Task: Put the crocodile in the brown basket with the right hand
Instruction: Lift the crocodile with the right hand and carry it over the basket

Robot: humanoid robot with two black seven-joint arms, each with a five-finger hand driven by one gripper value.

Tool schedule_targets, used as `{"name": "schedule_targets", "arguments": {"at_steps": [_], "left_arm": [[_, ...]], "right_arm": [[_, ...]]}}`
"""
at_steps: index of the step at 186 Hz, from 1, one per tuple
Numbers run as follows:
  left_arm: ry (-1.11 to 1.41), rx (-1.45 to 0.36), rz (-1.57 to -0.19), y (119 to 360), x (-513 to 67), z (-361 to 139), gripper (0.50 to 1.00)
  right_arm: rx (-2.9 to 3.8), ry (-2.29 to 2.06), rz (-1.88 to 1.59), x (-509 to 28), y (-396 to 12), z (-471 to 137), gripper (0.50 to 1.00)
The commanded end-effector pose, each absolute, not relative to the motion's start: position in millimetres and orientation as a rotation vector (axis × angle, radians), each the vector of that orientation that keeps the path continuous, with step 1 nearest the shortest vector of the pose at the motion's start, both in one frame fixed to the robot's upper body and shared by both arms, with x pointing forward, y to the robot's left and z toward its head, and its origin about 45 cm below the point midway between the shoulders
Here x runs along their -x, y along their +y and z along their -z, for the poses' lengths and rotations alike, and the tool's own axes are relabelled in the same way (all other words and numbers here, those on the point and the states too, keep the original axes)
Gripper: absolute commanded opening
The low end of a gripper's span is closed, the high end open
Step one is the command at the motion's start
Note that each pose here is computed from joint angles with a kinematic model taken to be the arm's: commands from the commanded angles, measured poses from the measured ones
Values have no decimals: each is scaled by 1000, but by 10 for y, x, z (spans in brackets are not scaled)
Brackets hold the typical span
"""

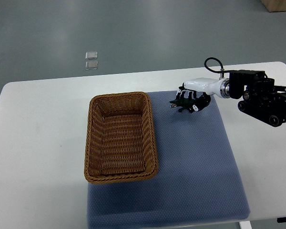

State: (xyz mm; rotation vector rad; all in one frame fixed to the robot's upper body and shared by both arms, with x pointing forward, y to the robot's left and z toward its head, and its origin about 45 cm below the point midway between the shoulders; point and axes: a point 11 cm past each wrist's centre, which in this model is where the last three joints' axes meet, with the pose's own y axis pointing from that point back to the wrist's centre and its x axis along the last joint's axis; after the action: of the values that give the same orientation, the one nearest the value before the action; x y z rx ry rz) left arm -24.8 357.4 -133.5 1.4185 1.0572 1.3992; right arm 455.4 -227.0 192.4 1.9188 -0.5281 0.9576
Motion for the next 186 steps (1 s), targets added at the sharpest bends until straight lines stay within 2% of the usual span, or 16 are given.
{"name": "schedule_targets", "arguments": {"at_steps": [1,67,144,186], "left_arm": [[1058,-1418,-1399,3571,248,1335,1000],[1057,-1419,-1400,3576,248,1334,1000],[1058,-1418,-1399,3571,248,1335,1000],[1059,-1419,-1398,3571,257,1335,1000]], "right_arm": [[-1917,-542,-987,-4609,-2268,-2041,500],[-1969,-542,-1111,-4730,-2017,-2460,500],[-2174,-352,-1291,-4397,-1019,-2701,500],[-2251,-221,-1381,-4168,-325,-2777,500]]}}
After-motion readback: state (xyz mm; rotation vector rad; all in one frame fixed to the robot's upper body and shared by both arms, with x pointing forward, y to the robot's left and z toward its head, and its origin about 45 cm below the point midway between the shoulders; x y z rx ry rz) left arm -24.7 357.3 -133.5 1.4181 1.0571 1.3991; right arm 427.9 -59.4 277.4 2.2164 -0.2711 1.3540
